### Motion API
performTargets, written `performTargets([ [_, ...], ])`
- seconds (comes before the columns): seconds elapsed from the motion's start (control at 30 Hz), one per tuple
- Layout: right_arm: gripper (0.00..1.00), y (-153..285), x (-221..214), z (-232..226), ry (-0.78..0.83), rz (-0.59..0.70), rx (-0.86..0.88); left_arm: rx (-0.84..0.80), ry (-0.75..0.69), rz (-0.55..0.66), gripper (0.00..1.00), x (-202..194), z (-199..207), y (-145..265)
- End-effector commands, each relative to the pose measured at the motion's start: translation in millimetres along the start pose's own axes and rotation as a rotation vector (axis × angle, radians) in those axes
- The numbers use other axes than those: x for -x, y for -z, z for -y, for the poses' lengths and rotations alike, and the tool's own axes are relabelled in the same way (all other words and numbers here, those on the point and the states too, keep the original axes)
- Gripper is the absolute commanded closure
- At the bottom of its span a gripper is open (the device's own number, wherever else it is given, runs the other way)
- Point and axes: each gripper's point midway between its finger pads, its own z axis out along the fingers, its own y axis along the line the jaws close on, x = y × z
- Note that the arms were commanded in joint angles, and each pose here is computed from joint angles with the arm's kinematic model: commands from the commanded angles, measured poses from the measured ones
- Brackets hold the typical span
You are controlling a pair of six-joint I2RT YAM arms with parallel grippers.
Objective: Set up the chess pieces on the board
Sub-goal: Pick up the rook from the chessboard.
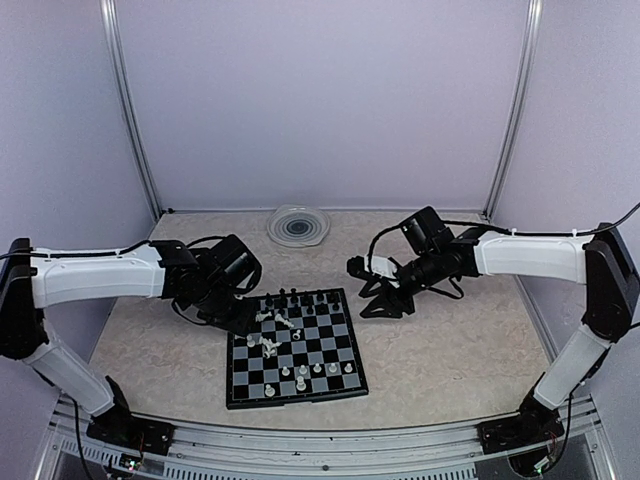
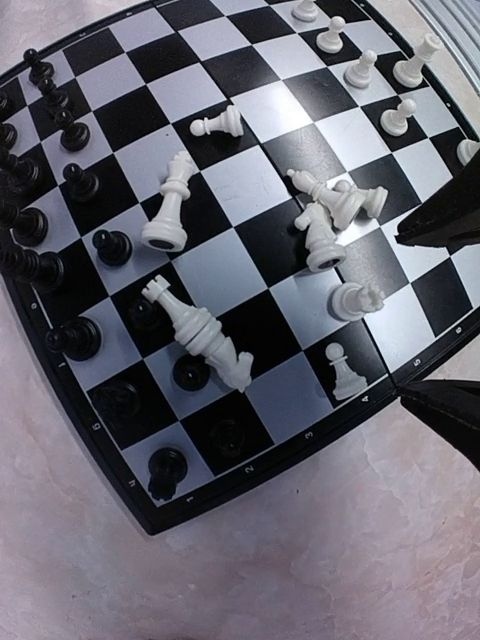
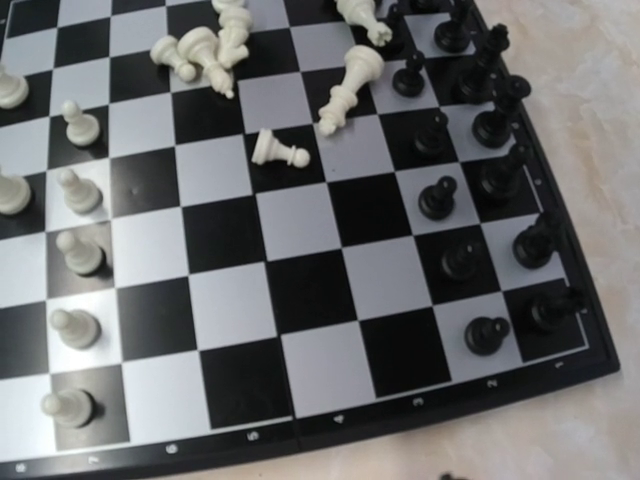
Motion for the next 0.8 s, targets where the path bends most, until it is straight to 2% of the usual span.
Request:
performTargets([
  [0.0,0.49,-3.5,-8.5,-1.5,-0.019,-0.02,0.023,-0.027,-0.022,-0.028,0.55,-2.7,6.5,-16.6],
  [0.3,0.49,-5.9,-11.3,-1.8,-0.02,-0.028,0.029,-0.021,-0.025,-0.107,0.61,-16.6,4.9,-37.9],
  [0.77,0.49,-8.6,-14.0,-2.3,-0.023,-0.035,0.038,-0.037,-0.026,-0.112,0.75,-14.5,6.5,-47.5],
])
